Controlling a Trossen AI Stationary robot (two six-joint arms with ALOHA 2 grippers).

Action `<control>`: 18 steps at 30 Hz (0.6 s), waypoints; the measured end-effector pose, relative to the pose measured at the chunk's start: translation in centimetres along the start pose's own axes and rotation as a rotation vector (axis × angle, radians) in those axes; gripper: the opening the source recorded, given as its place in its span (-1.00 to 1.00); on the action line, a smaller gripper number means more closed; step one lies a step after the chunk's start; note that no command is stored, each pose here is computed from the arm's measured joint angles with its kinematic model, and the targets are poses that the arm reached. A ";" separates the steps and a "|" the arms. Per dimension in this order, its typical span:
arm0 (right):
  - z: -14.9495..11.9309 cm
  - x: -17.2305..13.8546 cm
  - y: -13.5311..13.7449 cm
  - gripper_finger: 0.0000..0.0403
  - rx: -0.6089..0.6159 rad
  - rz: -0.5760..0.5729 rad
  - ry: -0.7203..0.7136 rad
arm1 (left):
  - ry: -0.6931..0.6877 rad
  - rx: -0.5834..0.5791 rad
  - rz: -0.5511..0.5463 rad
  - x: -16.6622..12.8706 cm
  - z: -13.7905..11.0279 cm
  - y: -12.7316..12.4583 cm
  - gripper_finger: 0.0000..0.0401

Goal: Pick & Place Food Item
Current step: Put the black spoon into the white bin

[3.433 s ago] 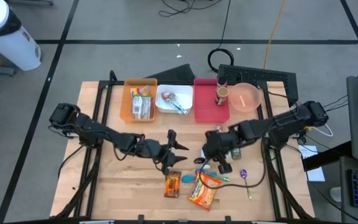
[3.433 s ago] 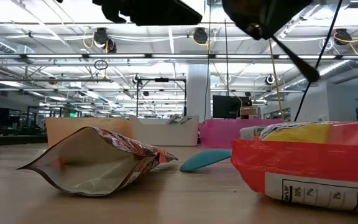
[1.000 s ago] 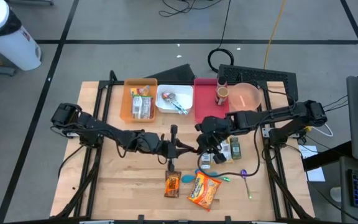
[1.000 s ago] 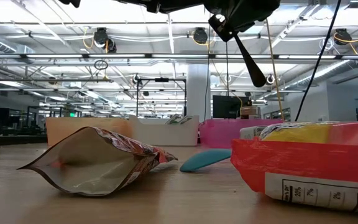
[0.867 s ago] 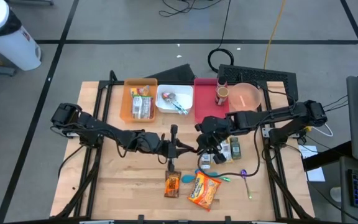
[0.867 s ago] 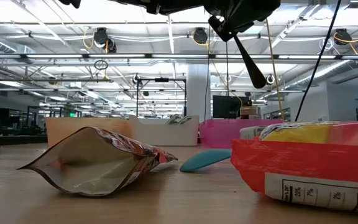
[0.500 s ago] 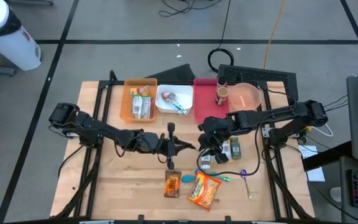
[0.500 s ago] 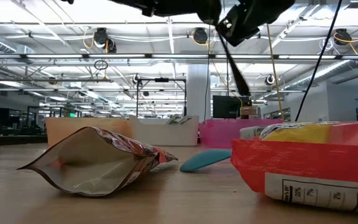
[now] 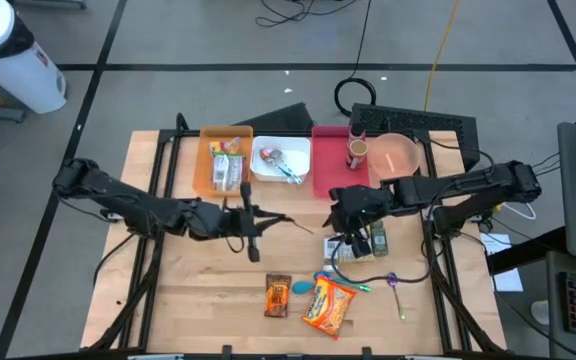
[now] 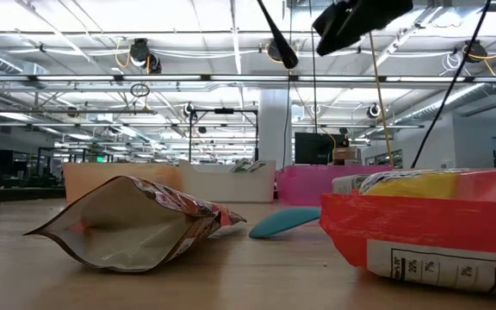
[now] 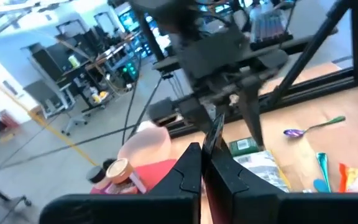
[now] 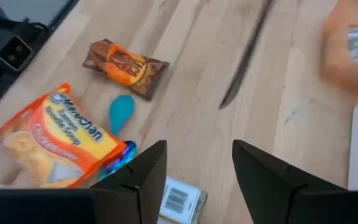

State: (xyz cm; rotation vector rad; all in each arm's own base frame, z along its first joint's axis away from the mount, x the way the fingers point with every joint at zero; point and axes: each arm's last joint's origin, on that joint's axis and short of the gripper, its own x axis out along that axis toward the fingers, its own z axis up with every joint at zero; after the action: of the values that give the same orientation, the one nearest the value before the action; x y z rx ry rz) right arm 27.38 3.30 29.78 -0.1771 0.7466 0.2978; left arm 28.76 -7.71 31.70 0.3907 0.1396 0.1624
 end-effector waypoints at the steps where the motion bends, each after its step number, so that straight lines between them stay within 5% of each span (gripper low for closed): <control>1: -0.5 0.3 0.1 -0.14 -0.006 -0.010 -0.009 | 0.006 -0.016 0.013 -0.2 0.1 0.3 -0.98; 9: -5.1 3.2 0.2 -0.15 -0.026 -0.190 -0.237 | 0.084 -0.144 0.104 -1.0 -1.1 3.5 -0.97; 18: -9.9 4.1 0.7 -0.17 -0.058 -0.374 -0.612 | -0.023 -0.248 0.110 -1.5 -5.1 4.8 -0.95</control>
State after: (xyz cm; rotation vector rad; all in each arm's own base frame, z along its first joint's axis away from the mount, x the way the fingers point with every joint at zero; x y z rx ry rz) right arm 23.67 2.16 19.76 -0.2605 0.0910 0.0074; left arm 25.78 -1.79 29.05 0.1525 0.0736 0.2808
